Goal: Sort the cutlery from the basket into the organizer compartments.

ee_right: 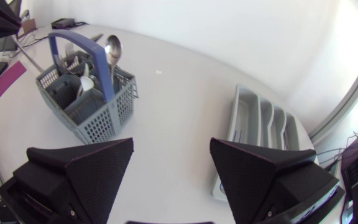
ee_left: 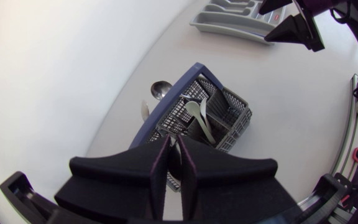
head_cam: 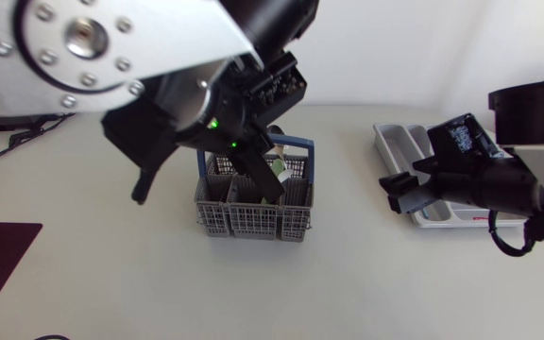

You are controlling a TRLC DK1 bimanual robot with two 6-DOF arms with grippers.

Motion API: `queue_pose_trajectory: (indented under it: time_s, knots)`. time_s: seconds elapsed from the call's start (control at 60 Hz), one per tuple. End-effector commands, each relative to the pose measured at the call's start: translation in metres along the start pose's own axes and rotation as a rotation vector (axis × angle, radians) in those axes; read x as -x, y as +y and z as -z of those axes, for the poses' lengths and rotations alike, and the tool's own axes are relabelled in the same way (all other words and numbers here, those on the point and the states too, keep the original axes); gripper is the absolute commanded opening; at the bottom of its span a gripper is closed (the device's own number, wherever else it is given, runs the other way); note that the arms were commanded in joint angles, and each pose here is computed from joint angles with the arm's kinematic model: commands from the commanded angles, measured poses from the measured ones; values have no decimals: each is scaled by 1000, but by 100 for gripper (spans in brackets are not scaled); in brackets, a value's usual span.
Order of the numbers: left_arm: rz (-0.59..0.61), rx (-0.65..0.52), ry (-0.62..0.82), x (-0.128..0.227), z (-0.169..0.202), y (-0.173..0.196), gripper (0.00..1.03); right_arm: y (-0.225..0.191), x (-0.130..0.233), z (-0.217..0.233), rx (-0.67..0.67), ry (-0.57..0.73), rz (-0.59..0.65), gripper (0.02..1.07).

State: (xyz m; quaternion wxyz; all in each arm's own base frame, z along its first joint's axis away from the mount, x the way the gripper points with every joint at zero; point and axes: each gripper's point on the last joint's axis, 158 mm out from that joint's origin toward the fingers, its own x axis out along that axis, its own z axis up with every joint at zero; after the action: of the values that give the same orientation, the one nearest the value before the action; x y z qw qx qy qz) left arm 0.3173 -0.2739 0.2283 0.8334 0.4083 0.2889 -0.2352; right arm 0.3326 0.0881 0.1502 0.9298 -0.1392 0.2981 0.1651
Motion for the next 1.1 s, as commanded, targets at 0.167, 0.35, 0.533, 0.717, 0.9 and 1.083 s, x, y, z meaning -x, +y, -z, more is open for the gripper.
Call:
queue_pose_trajectory:
  time_s: [0.167,0.35,0.533,0.717,0.9,1.083]
  knots:
    - [113,116,-135,45,-31,0,4,58,51,-20,152,-172,-153,91]
    - [281,229,-122,23,-40,-18,4,97,74,-22,233,-241,-260,91]
    - [447,316,-61,-14,-44,-45,4,112,83,-20,269,-276,-308,90]
    - [586,388,-36,-32,-55,-64,4,118,76,-18,293,-282,-311,81]
    - [686,444,-27,-35,-62,-69,4,125,59,-17,306,-258,-303,78]
    - [738,455,-17,-31,-63,-76,4,125,48,-25,308,-253,-283,68]
